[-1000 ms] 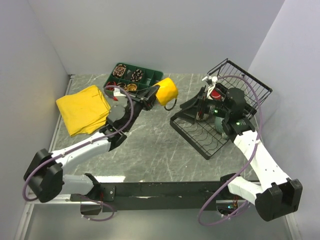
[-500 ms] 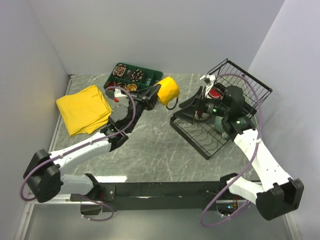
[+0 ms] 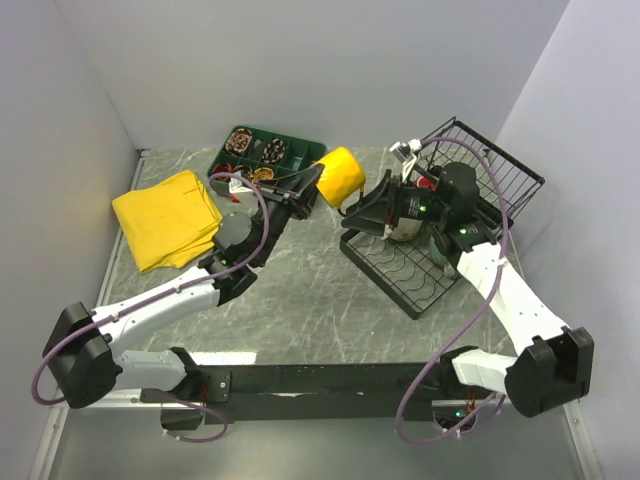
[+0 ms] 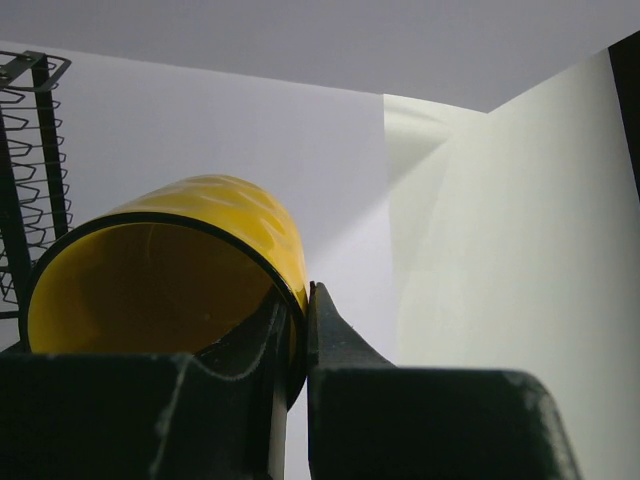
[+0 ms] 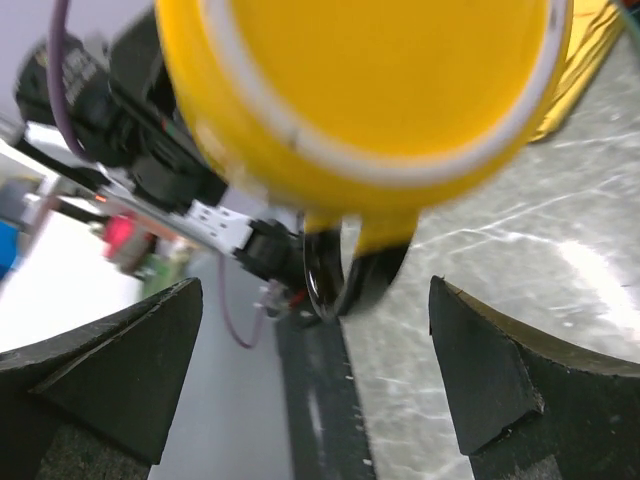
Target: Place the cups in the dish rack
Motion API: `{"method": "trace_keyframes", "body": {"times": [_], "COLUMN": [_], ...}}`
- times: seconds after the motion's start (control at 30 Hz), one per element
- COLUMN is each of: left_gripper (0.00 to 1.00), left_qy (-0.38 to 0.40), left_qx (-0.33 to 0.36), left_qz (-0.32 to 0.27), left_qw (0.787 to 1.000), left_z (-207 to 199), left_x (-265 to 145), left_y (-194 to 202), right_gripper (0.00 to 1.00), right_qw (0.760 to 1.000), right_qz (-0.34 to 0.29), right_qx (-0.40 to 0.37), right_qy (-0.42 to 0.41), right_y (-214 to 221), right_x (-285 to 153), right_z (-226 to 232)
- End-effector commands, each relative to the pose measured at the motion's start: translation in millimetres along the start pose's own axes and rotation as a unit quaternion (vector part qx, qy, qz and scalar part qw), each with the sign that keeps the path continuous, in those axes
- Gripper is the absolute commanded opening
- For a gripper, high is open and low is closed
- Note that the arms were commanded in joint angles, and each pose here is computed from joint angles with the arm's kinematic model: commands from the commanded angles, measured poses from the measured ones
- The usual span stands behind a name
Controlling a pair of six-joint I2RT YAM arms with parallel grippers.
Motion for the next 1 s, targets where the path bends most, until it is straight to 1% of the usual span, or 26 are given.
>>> {"method": "trace_keyframes", "body": {"times": [0.0,0.03,0.1,0.13,0.2,0.23,0.3,0.33,0.4,0.43,0.5,0.53,0.6,0.63,0.73,0.77,0.8,0.83,0.93,0.97], "left_gripper": [0.01,0.01,0.01,0.01,0.01,0.01,0.01,0.01,0.01,0.01,0.01,0.01,0.01,0.01,0.15,0.22,0.32,0.35,0.51,0.59], "left_qy": [0.106,0.106,0.105,0.105,0.105,0.105,0.103,0.102,0.100,0.096,0.093,0.090,0.086,0.084,0.073,0.071,0.072,0.069,0.060,0.054], "left_qx": [-0.062,-0.063,-0.066,-0.068,-0.074,-0.074,-0.076,-0.076,-0.078,-0.078,-0.077,-0.077,-0.074,-0.073,-0.066,-0.065,-0.063,-0.058,-0.048,-0.045], "left_qz": [0.028,0.030,0.036,0.036,0.040,0.039,0.040,0.038,0.037,0.038,0.035,0.035,0.034,0.036,0.041,0.041,0.042,0.041,0.042,0.043], "left_qw": [0.992,0.992,0.992,0.992,0.991,0.991,0.991,0.991,0.991,0.992,0.992,0.992,0.993,0.993,0.994,0.994,0.995,0.995,0.996,0.997], "left_z": [-67,-67,-66,-65,-65,-64,-63,-62,-60,-57,-55,-53,-50,-49,-41,-41,-40,-35,-29,-26], "left_x": [-1,1,2,3,4,4,5,5,4,4,3,2,1,0,-3,-4,-6,-9,-17,-18], "left_y": [13,15,18,19,21,21,22,21,21,22,20,20,19,20,20,20,19,18,15,15], "right_gripper": [0.98,0.94,0.90,0.86,0.82,0.75,0.66,0.55,0.44,0.35,0.24,0.12,0.00,0.00,0.00,0.00,0.00,0.00,0.00,0.00], "right_qw": [0.998,0.998,0.998,0.998,0.997,0.997,0.996,0.996,0.995,0.995,0.995,0.995,0.995,0.995,0.996,0.996,0.997,0.997,0.996,0.996], "right_qz": [-0.002,-0.001,0.000,0.000,-0.001,0.000,0.001,0.002,0.003,0.003,0.001,0.001,0.004,0.004,0.006,0.008,0.006,0.004,-0.001,-0.003], "right_qx": [-0.004,-0.002,0.002,0.001,0.001,0.000,-0.002,-0.004,-0.004,-0.005,-0.007,-0.008,-0.013,-0.015,-0.031,-0.040,-0.046,-0.054,-0.082,-0.081], "right_qy": [-0.057,-0.059,-0.064,-0.067,-0.075,-0.080,-0.090,-0.094,-0.100,-0.102,-0.102,-0.101,-0.097,-0.095,-0.084,-0.077,-0.069,-0.063,-0.042,-0.038], "right_y": [-18,-19,-19,-19,-20,-19,-20,-21,-21,-21,-21,-21,-19,-19,-15,-12,-11,-11,-7,-5], "right_x": [5,6,8,8,10,10,11,11,11,11,11,11,10,10,6,4,2,0,-8,-12], "right_z": [36,35,36,36,36,37,38,39,40,41,42,42,40,40,39,38,36,36,32,32]}}
Point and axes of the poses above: each gripper's point midway between its finger pads, its own x axis out along the fingers, its own z axis along the line the jaws close on, y = z × x, the point moved 3 cm from there along -x, back along the fingers, and after that the axes turned 8 degrees about x, right-handed, at the moved point
